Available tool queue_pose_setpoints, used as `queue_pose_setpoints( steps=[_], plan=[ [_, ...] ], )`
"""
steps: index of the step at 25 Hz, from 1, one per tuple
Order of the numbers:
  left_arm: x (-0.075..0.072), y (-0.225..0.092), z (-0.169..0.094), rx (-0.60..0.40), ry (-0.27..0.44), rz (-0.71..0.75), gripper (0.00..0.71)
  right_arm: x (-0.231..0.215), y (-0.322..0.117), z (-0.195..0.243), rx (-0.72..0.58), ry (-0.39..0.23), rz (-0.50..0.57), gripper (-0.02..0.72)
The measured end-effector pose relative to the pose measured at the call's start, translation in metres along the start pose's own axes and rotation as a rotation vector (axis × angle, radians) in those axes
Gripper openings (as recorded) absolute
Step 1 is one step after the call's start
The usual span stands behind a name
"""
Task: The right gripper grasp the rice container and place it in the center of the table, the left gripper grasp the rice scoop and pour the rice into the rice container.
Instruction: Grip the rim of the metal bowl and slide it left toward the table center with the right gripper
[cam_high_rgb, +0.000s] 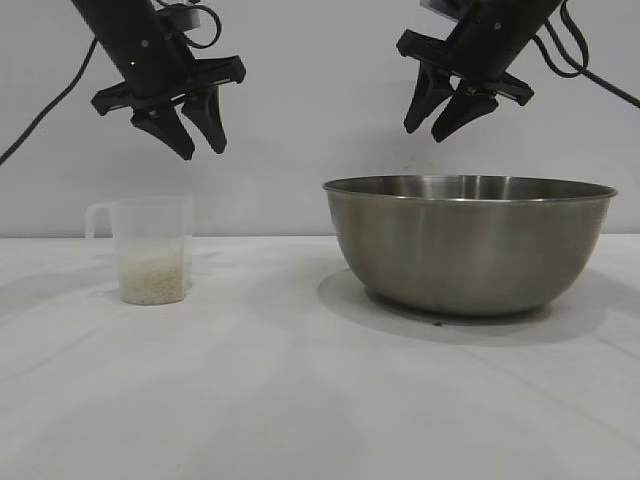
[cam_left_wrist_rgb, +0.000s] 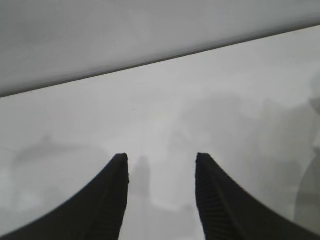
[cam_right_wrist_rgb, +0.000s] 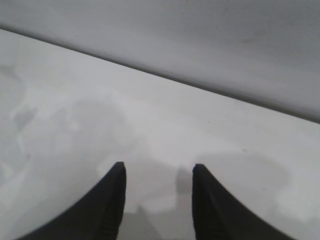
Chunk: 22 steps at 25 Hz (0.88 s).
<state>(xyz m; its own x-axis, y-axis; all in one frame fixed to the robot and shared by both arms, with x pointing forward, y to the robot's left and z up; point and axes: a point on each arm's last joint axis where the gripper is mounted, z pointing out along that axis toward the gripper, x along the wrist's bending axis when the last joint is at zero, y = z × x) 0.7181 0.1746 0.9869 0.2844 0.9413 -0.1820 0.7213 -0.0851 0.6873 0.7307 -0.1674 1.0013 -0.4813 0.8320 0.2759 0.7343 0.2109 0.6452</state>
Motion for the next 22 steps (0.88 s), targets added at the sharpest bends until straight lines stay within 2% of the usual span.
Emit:
queue_pose_setpoints(
  steps=[8, 13, 22],
  plan=[
    [0.0, 0.0, 0.0, 0.0, 0.0, 0.0, 0.266, 0.001, -0.001, 0.0, 0.015, 0.009, -0.002, 0.251],
    [0.0, -0.001, 0.0, 0.006, -0.002, 0.0, 0.266, 0.0, -0.006, -0.013, 0.109, 0.001, -0.026, 0.251],
    [-0.001, -0.002, 0.0, 0.021, -0.006, 0.0, 0.266, -0.032, -0.014, -0.088, 0.282, -0.06, 0.127, 0.251]
  ],
)
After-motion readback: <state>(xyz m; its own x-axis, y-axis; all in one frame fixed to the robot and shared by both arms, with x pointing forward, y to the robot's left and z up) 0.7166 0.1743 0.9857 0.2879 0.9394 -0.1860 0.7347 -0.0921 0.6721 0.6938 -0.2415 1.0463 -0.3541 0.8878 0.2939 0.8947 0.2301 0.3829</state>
